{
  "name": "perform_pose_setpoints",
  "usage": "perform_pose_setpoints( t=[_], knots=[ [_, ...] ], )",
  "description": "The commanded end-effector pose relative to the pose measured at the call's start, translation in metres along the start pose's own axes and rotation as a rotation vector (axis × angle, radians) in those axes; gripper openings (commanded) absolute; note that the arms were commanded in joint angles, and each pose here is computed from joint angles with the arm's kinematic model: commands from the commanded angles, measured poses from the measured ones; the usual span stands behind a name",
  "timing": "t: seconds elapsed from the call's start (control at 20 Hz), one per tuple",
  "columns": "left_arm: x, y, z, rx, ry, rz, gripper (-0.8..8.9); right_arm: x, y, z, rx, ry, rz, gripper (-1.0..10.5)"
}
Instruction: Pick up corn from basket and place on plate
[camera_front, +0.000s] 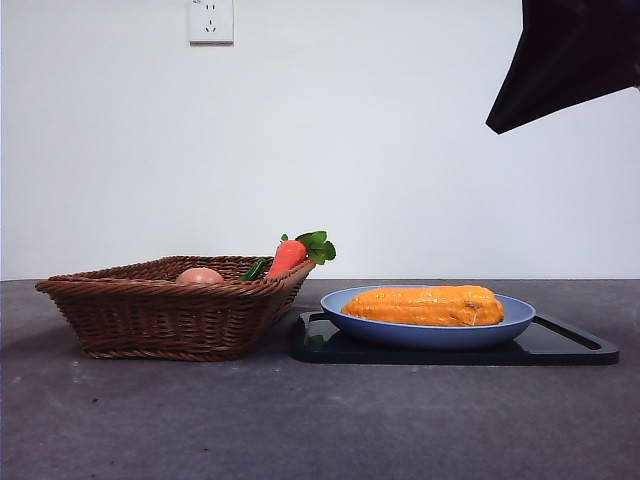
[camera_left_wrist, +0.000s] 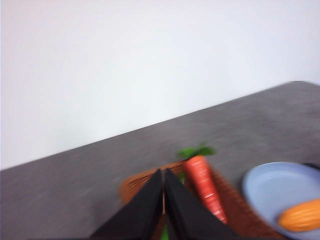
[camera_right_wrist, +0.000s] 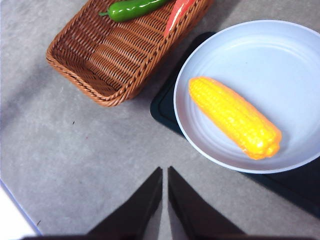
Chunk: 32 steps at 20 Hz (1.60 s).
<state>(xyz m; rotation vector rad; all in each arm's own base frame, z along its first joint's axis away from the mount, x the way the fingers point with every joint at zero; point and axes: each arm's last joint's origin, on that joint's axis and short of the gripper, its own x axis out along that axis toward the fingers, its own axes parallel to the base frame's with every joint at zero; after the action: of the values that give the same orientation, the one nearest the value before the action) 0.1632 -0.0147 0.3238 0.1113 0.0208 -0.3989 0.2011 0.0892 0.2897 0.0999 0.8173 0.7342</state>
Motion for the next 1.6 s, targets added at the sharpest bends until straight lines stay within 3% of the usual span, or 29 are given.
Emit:
perform_pose_setpoints(
  t=[0.05,0.45,0.7,1.15,1.6],
  knots=[
    [-0.016,-0.002,-0.020,-0.004,-0.005,0.106,0.04,0.002,0.001,0.004,-0.023,-0.027,0.007,0.0],
    [-0.048,-0.022,-0.119,-0.040,0.025,0.227,0.04,0.001,0.002,0.010,-0.048,-0.078,0.011,0.0],
    [-0.053,-0.027,-0.153,-0.083,0.038,0.238,0.04,0.001,0.002,0.010,-0.048,-0.078,0.011,0.0],
    [-0.060,-0.033,-0.176,-0.131,0.141,0.232,0.04,0.001,0.002,0.010,-0.048,-0.078,0.011,0.0],
    [-0.059,-0.033,-0.176,-0.130,0.139,0.232,0.04,0.001,0.002,0.010,-0.048,-0.078,0.011,0.0]
  ],
)
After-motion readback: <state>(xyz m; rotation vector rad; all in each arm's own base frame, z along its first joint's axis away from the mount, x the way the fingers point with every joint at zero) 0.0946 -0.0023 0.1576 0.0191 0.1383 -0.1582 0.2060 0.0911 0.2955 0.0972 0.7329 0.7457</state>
